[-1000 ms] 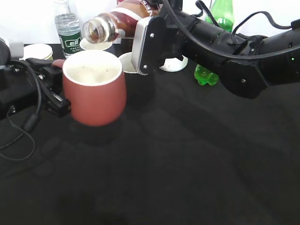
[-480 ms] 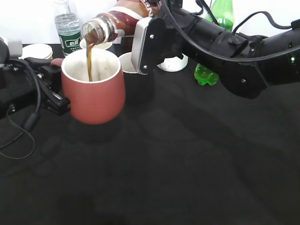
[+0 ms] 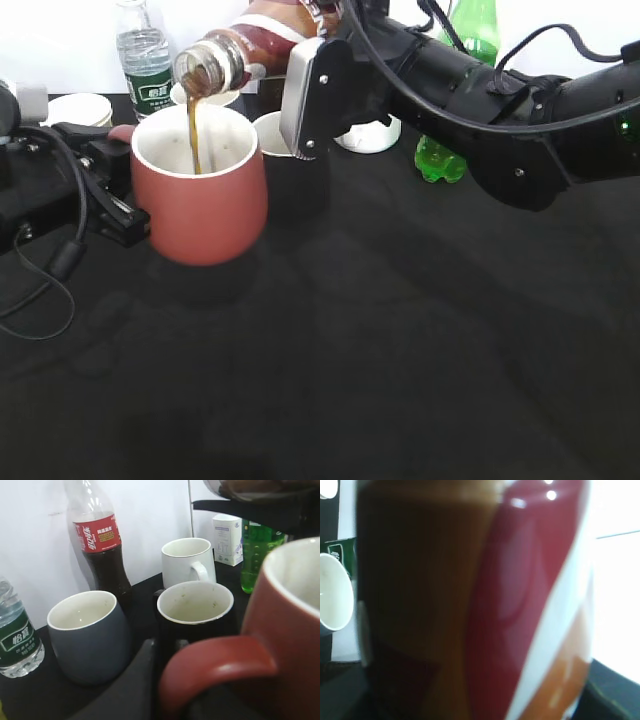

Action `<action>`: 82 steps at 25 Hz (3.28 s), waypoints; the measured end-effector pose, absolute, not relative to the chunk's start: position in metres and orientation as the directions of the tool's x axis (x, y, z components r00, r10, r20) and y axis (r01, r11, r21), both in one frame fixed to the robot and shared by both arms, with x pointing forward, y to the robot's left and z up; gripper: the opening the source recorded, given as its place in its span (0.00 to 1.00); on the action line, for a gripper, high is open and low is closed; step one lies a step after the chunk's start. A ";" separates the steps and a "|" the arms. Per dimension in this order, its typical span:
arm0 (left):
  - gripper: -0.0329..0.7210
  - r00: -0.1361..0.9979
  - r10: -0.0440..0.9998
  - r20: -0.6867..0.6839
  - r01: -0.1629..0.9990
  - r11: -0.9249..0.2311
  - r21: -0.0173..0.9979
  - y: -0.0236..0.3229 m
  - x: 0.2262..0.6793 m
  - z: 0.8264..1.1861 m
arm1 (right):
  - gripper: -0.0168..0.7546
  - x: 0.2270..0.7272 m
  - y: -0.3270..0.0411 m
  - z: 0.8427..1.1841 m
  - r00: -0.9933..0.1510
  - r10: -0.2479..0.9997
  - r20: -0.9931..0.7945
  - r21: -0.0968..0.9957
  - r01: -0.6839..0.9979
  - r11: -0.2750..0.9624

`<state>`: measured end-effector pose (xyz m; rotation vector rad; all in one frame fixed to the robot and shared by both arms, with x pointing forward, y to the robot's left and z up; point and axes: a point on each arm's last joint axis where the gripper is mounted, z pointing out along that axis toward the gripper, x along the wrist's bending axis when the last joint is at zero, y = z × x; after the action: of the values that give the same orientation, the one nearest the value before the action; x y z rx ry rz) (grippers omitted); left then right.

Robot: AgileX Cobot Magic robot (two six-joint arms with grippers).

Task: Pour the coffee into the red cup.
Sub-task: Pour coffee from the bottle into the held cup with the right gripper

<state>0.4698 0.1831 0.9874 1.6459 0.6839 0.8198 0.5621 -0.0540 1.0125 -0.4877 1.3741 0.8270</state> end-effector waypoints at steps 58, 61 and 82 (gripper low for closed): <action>0.13 0.591 0.790 0.162 0.023 -0.218 0.976 0.183 0.470 0.987 | 0.71 0.561 -0.053 1.012 0.043 0.177 -0.983 0.081 -0.766 0.638; 0.13 0.591 0.790 0.162 0.023 -0.218 0.976 0.183 0.470 0.987 | 0.71 0.560 -0.053 1.012 0.046 0.176 -0.983 0.078 -0.767 0.636; 0.13 0.591 0.790 0.162 0.024 -0.219 0.975 0.183 0.470 0.987 | 0.71 0.560 -0.053 1.013 0.058 0.170 -0.984 0.065 -0.768 0.637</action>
<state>0.4698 0.1833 0.9866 1.6542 0.6877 0.8180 0.5604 -0.0526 1.0128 -0.5642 1.3322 0.7709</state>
